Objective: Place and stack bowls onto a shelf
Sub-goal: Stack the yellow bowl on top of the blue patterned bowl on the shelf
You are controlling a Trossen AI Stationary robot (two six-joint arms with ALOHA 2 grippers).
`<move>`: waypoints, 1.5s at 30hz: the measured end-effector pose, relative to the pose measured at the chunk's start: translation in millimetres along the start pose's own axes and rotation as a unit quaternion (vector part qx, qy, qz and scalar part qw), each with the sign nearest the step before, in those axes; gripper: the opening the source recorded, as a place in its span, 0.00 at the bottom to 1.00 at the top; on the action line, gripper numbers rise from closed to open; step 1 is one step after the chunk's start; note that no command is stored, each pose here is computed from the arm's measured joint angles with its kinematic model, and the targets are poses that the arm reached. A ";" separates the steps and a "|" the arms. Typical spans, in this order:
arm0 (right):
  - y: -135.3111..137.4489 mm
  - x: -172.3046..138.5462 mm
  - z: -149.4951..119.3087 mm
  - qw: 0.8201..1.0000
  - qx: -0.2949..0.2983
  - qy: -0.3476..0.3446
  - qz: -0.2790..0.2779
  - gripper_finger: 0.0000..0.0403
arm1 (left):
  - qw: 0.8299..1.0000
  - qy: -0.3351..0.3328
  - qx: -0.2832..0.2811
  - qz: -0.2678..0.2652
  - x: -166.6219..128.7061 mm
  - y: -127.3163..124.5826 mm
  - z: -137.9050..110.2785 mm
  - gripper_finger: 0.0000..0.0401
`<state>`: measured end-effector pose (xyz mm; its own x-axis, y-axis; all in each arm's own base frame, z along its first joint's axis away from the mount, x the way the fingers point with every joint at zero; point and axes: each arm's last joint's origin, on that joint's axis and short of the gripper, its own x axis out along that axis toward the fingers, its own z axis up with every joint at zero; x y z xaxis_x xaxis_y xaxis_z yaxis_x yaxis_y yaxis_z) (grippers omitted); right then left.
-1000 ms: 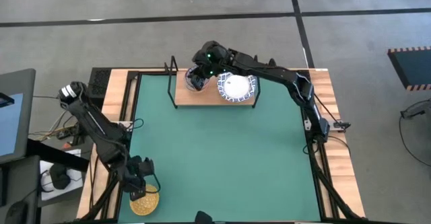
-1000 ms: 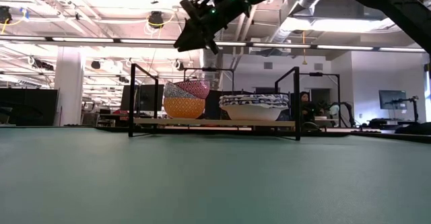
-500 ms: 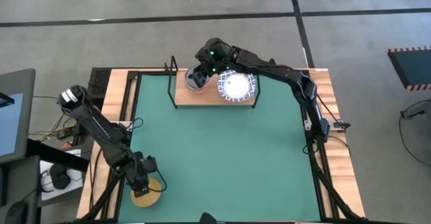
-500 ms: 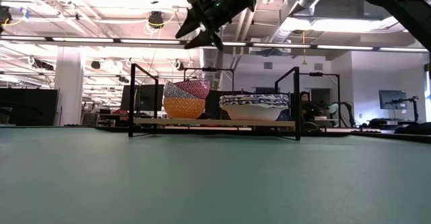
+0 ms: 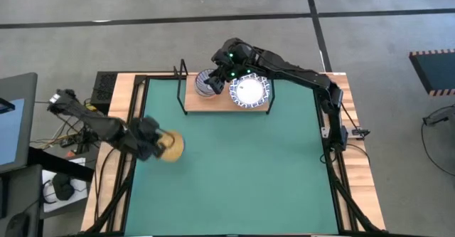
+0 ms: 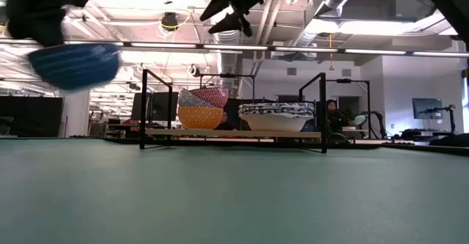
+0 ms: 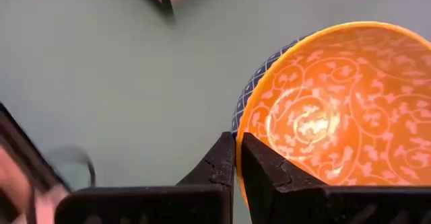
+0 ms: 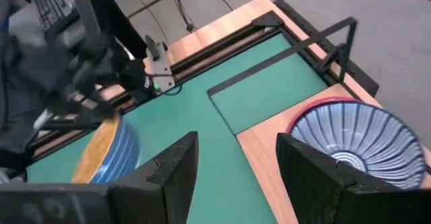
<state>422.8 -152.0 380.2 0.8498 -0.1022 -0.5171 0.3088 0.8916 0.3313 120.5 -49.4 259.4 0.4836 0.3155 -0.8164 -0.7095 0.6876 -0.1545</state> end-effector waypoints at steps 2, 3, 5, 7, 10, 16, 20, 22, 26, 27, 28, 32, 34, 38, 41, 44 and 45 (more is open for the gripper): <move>7.3 1.5 -2.3 1.000 -0.004 0.002 0.000 0.56 | 0.999 -0.051 -0.007 0.013 -6.0 6.1 16.2 0.00; 11.4 2.3 -3.7 1.000 -0.007 0.003 0.000 0.56 | 0.997 -0.069 -0.002 0.023 -7.5 8.4 23.6 0.00; 19.1 3.6 -5.5 1.000 -0.013 0.003 0.004 0.56 | 0.994 -0.098 0.008 0.040 -9.7 10.0 38.9 0.00; 27.3 4.9 -7.3 1.000 -0.019 -0.001 0.003 0.56 | 0.991 -0.120 0.012 0.053 -10.3 9.9 54.7 0.00; 37.3 6.4 -8.6 0.999 -0.034 -0.014 -0.009 0.56 | 0.986 -0.147 0.022 0.081 -9.1 10.6 76.9 0.00; 51.8 8.0 -10.1 0.994 -0.104 -0.030 -0.007 0.56 | 0.971 -0.205 0.035 0.113 -9.2 9.2 122.4 0.00; 55.8 8.5 -12.3 0.989 -0.140 -0.034 -0.045 0.59 | 0.960 -0.235 0.079 0.129 -10.3 4.7 146.2 0.00; 55.8 8.6 -13.2 0.984 -0.160 -0.032 -0.068 0.61 | 0.953 -0.249 0.108 0.134 -10.9 1.2 155.4 0.00; 54.6 8.5 -14.3 0.980 -0.174 -0.029 -0.098 0.62 | 0.940 -0.271 0.151 0.142 -9.1 -6.1 168.2 0.00; 53.0 8.3 -15.4 0.979 -0.173 -0.023 -0.108 0.62 | 0.936 -0.278 0.162 0.143 -9.7 -7.8 170.8 0.00; 50.9 8.1 -16.6 0.977 -0.172 -0.015 -0.122 0.62 | 0.932 -0.283 0.173 0.144 -10.0 -9.4 173.2 0.00; 42.3 6.9 -23.5 0.972 -0.152 0.020 -0.176 0.57 | 0.921 -0.302 0.200 0.145 -13.3 -14.4 181.5 0.00; 40.3 6.5 -24.9 0.971 -0.144 0.028 -0.186 0.52 | 0.916 -0.311 0.209 0.143 -15.3 -15.7 183.7 0.00; 35.0 5.8 -23.6 0.972 -0.130 0.027 -0.195 0.35 | 0.911 -0.331 0.213 0.119 -17.1 -19.3 187.9 0.00; 29.8 6.8 -21.3 0.971 -0.127 0.020 -0.202 0.18 | 0.912 -0.333 0.221 0.089 -14.2 -24.1 190.1 0.00; 22.9 6.6 -19.9 0.969 -0.127 0.022 -0.209 0.10 | 0.916 -0.319 0.232 0.075 -4.3 -28.7 191.4 0.01; 20.8 6.6 -19.1 0.969 -0.124 0.019 -0.214 0.10 | 0.916 -0.319 0.229 0.076 -1.9 -29.6 192.4 0.00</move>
<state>426.6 -125.8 368.6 0.6488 -0.4730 -0.5960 0.5130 0.8504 -0.1165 239.2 55.6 372.6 0.7022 0.6478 -0.2954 -0.5739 0.7605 0.3036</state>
